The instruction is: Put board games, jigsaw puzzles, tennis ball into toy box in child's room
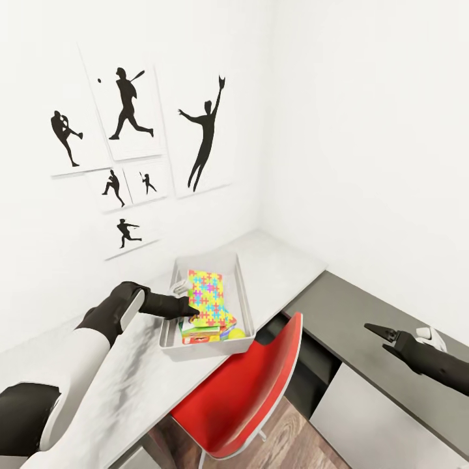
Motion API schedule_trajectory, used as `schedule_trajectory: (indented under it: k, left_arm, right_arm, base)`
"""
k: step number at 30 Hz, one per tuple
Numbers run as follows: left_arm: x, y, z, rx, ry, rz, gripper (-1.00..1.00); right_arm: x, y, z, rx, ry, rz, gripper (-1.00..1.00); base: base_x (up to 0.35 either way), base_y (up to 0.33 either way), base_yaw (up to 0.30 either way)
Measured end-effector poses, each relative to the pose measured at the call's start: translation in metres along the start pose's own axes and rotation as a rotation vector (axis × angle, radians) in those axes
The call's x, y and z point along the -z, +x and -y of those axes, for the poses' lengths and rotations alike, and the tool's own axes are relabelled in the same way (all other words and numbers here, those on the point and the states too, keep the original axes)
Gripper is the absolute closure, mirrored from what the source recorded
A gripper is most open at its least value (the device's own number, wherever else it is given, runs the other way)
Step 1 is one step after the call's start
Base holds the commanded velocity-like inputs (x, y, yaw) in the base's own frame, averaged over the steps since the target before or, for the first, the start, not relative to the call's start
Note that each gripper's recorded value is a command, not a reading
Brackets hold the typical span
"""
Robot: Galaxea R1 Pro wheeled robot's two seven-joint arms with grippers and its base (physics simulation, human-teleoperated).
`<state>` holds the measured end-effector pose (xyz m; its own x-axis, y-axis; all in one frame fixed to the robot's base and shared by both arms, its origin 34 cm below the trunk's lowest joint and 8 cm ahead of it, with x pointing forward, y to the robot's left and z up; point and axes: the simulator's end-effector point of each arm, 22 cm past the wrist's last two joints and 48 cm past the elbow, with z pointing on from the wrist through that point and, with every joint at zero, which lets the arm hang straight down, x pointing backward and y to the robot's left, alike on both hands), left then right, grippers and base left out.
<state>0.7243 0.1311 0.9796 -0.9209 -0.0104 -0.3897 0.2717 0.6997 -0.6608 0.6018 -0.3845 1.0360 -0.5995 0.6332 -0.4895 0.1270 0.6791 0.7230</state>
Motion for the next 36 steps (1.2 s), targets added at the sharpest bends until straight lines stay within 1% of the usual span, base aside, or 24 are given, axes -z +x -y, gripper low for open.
schedule_trajectory:
  k: [5,6,17,20,24,28,30,31,35,36]
  left_arm:
    - [0.000,0.000,0.000,0.000,0.000,0.000,1.00]
    - [0.000,0.000,0.000,0.000,0.000,0.000,-1.00]
    - [0.002,-0.001,-0.001,0.001,-0.001,0.004,-1.00]
    - [0.009,-0.006,-0.007,0.013,-0.003,0.024,-1.00]
    - [0.026,-0.015,-0.020,0.040,-0.010,0.063,-1.00]
    - [0.044,-0.021,-0.031,0.045,-0.016,0.086,-1.00]
    - [0.057,-0.025,-0.033,0.042,0.001,0.099,-1.00]
    - [0.066,-0.027,-0.032,0.039,0.026,0.108,-1.00]
    - [0.084,-0.031,-0.019,0.033,0.122,0.123,-1.00]
    - [0.092,-0.032,-0.017,0.030,0.148,0.130,-1.00]
  right_arm:
    - [0.000,0.001,0.000,0.001,0.001,-0.001,-1.00]
    - [0.000,0.001,0.000,0.000,0.001,-0.001,-1.00]
    - [0.000,0.001,0.000,0.001,0.001,-0.001,-1.00]
    - [0.000,0.001,0.000,0.000,0.001,-0.001,-1.00]
    - [0.000,0.001,0.000,0.001,0.002,-0.001,-1.00]
    - [0.000,0.001,0.000,0.001,0.002,-0.001,-1.00]
    - [0.000,0.001,0.000,0.001,0.003,-0.001,-1.00]
    - [0.000,0.001,0.000,0.001,0.003,-0.001,-1.00]
    - [-0.001,0.001,0.001,0.000,0.003,-0.002,-1.00]
    - [0.000,0.001,0.001,0.000,0.002,-0.002,-1.00]
  base:
    - [0.000,0.000,0.000]
    - [0.000,0.000,0.000]
    - [0.000,0.000,0.000]
    - [0.000,0.000,0.000]
    - [0.000,0.000,0.000]
    - [0.000,0.000,0.000]
    - [0.000,0.000,0.000]
    - [0.000,0.000,0.000]
    - [0.000,0.000,0.000]
    - [0.000,0.000,0.000]
